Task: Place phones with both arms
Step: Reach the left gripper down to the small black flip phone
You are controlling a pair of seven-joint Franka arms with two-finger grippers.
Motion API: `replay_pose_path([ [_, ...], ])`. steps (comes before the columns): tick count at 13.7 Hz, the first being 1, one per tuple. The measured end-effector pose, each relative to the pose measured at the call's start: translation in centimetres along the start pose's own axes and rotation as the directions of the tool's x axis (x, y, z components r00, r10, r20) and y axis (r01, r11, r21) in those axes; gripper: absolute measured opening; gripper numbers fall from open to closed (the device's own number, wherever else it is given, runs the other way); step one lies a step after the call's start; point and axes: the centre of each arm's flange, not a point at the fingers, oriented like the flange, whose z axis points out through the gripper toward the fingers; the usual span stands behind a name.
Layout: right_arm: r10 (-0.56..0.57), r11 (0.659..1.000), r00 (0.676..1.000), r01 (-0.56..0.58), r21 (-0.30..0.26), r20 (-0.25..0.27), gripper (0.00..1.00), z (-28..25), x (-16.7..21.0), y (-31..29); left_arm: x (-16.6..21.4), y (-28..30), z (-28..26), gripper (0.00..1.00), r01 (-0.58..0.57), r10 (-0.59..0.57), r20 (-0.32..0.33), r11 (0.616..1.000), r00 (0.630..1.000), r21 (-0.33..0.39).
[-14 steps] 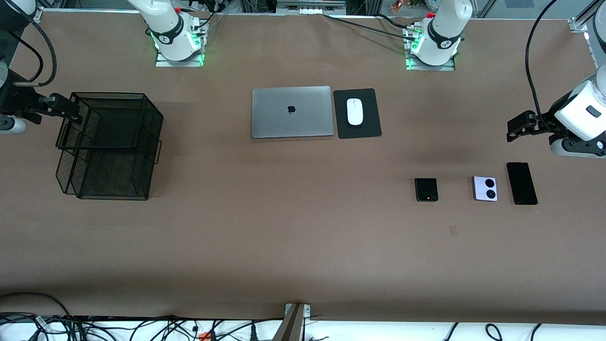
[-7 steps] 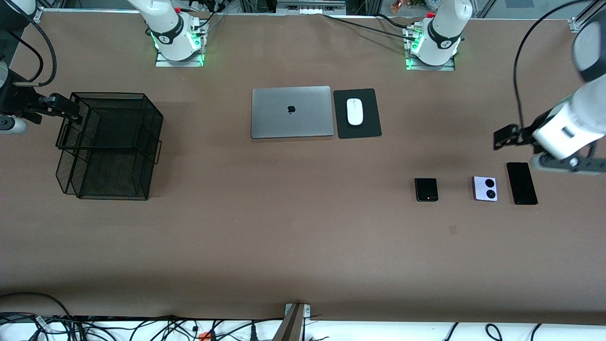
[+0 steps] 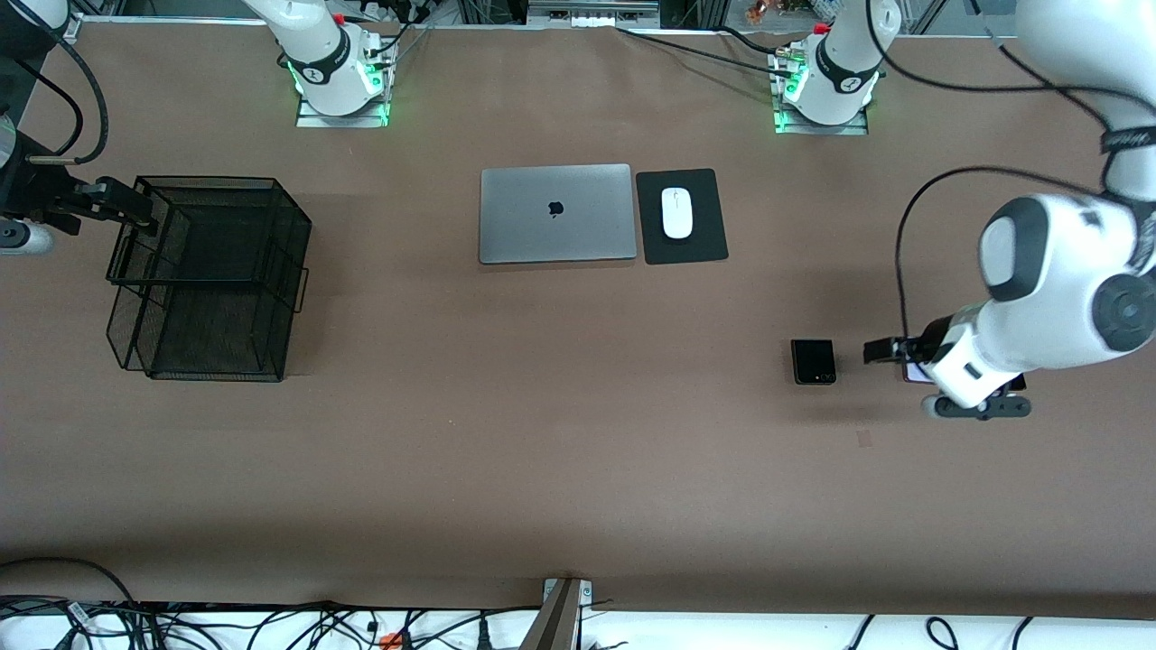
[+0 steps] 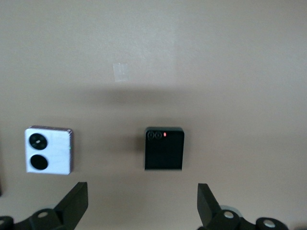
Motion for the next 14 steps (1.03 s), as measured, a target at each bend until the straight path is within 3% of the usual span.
replay_pose_path([
  [4,0.000,1.000,1.000,0.000,0.000,0.002,1.00,0.1,0.0,0.0,-0.4,1.1,7.7,1.00,0.077,-0.076,-0.049,0.997,0.996,0.003],
  [7,0.000,1.000,1.000,0.000,0.000,0.003,1.00,0.1,0.0,0.0,-2.0,3.4,11.1,1.00,0.098,-0.098,-0.019,0.995,0.995,0.016],
  [10,0.000,1.000,1.000,0.000,0.000,0.003,1.00,0.1,0.0,0.0,-2.4,4.2,13.0,1.00,0.075,-0.074,-0.019,0.996,0.997,0.039],
  [14,-0.001,1.000,1.000,0.001,0.000,0.005,1.00,0.1,0.0,0.0,-2.7,3.5,15.5,1.00,0.039,-0.034,-0.070,0.996,0.997,0.079],
])
